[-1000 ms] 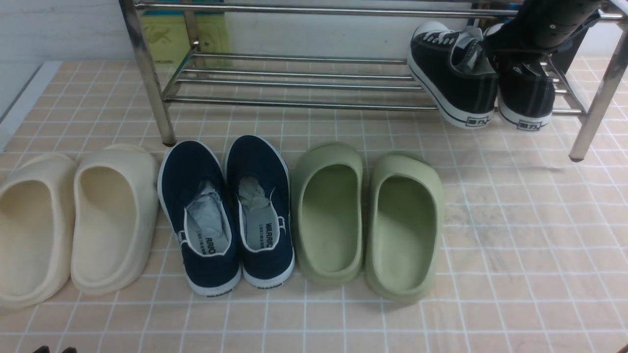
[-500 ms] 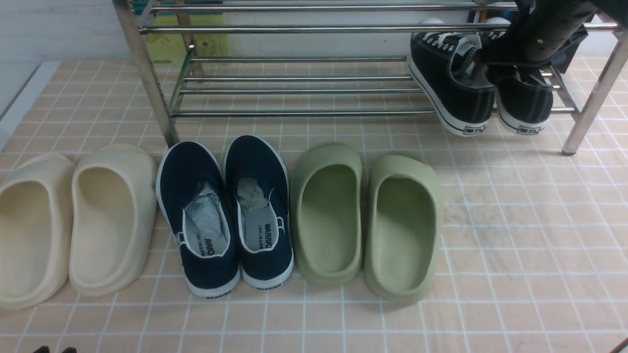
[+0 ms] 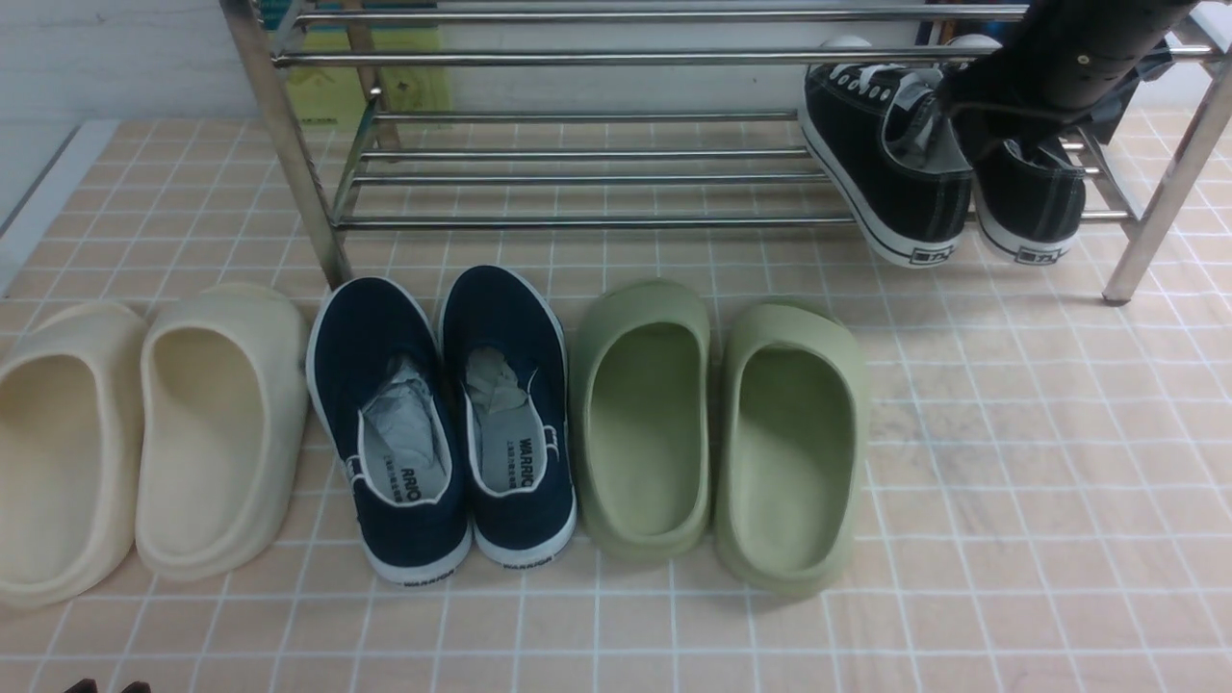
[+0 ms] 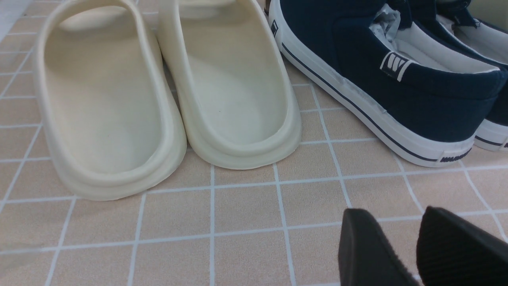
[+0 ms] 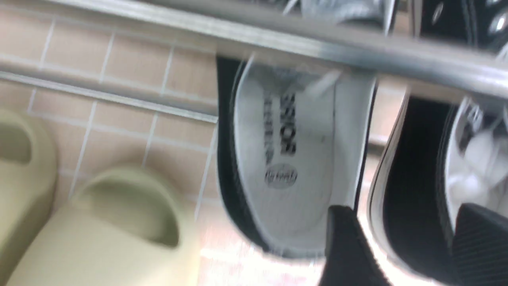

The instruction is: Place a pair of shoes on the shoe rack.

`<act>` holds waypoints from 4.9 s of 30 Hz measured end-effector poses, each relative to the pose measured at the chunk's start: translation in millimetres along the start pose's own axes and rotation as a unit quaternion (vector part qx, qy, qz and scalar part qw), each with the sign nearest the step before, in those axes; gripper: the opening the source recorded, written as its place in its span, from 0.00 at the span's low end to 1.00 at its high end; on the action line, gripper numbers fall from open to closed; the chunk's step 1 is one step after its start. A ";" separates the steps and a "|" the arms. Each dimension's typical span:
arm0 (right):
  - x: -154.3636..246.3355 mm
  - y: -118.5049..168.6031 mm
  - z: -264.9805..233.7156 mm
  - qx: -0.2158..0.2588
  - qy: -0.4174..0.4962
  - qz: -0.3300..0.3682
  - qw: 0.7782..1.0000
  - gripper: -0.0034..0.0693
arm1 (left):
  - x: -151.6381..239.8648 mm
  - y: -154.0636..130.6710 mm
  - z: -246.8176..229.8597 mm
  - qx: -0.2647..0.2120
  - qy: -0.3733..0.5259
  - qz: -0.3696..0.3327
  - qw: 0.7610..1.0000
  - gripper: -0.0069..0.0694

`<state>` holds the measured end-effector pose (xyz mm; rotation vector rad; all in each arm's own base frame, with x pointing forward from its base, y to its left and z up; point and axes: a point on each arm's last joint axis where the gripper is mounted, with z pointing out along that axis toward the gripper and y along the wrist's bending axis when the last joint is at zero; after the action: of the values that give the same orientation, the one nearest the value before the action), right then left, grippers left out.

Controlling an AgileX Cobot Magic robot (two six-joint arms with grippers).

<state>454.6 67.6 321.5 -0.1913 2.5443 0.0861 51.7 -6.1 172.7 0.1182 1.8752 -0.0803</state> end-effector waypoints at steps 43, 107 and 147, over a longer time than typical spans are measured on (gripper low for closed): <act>373.1 -3.5 -182.0 0.017 -0.441 0.055 0.896 0.03 | 0.0 0.0 -0.1 0.000 0.000 0.000 1.000 0.40; 419.2 -3.7 -105.8 0.033 -0.343 0.066 0.936 0.07 | 0.0 0.1 -0.1 0.000 0.000 0.001 1.000 0.40; 419.2 -3.7 -105.8 0.034 -0.343 0.064 0.937 0.14 | 0.0 0.1 -0.1 0.000 0.000 0.001 1.000 0.40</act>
<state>52.8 3.5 175.3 0.0334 1.8537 0.0950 51.6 -6.0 172.8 0.1196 1.8741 -0.0783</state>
